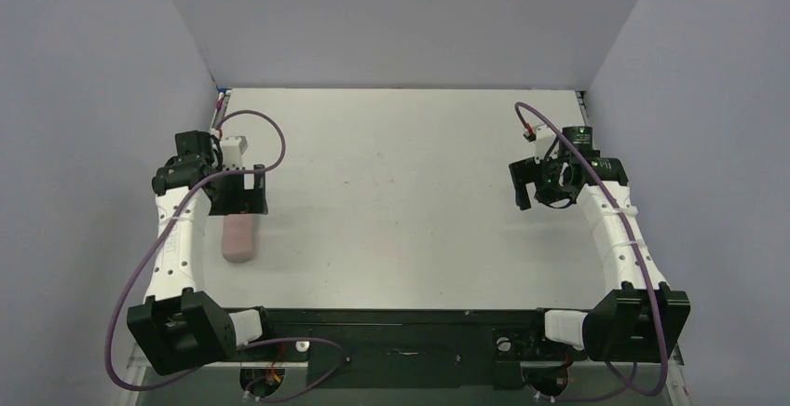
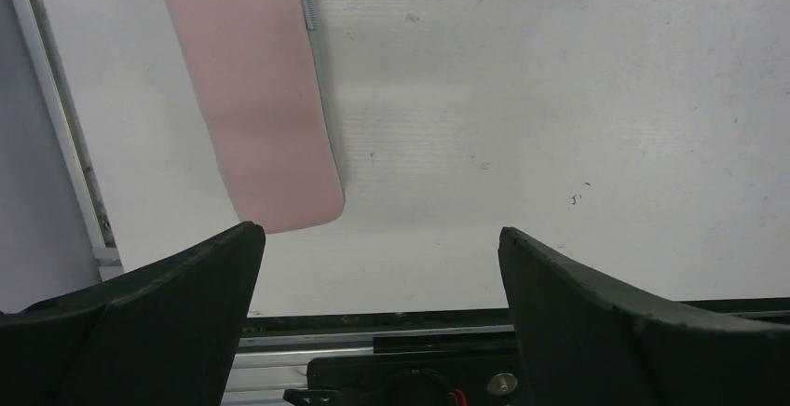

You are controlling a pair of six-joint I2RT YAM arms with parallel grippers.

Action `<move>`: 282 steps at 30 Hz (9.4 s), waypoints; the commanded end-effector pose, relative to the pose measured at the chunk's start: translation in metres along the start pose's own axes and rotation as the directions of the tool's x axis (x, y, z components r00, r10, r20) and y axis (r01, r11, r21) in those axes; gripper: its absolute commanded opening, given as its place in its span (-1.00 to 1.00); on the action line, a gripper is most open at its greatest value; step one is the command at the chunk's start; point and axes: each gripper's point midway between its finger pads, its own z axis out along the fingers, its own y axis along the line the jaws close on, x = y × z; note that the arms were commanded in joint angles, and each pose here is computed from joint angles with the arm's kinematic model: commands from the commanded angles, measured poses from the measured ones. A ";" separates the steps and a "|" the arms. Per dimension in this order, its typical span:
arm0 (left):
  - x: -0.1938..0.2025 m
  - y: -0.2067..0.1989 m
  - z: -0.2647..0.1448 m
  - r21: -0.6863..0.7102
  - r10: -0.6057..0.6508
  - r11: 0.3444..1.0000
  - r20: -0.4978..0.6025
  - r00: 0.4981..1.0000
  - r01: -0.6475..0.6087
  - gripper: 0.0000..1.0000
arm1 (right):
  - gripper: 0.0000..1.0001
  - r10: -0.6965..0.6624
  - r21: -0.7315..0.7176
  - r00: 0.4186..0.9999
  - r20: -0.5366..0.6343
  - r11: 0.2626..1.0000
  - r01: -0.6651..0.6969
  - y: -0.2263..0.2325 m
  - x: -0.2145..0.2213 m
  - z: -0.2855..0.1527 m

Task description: Open the umbrella

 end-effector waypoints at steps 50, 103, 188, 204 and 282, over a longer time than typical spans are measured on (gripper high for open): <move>0.039 -0.067 0.145 0.239 0.372 0.921 -0.297 0.880 -0.309 0.17 | 0.85 -0.148 -0.007 0.976 -0.157 0.989 0.149 -0.014 0.023 0.002; 0.003 -0.278 0.074 0.648 0.215 0.711 0.166 0.962 -0.271 0.51 | 0.20 -0.153 -0.695 0.966 -0.209 0.718 -0.037 0.181 -0.031 0.087; 0.042 -0.314 0.100 0.370 0.513 0.292 0.717 0.472 -0.882 -0.09 | -0.35 0.359 -0.537 0.854 -0.377 0.667 -0.517 0.234 -0.016 0.166; 0.021 -0.315 0.135 0.275 0.510 0.345 0.747 0.425 -0.897 -0.22 | -1.00 0.292 -0.507 0.859 -0.420 0.710 -0.489 0.221 -0.001 0.171; 0.006 -0.319 0.168 0.624 0.490 0.367 0.500 0.714 -0.689 -1.00 | 0.73 -0.727 -0.097 -0.004 0.687 -0.098 0.990 0.156 -0.091 0.104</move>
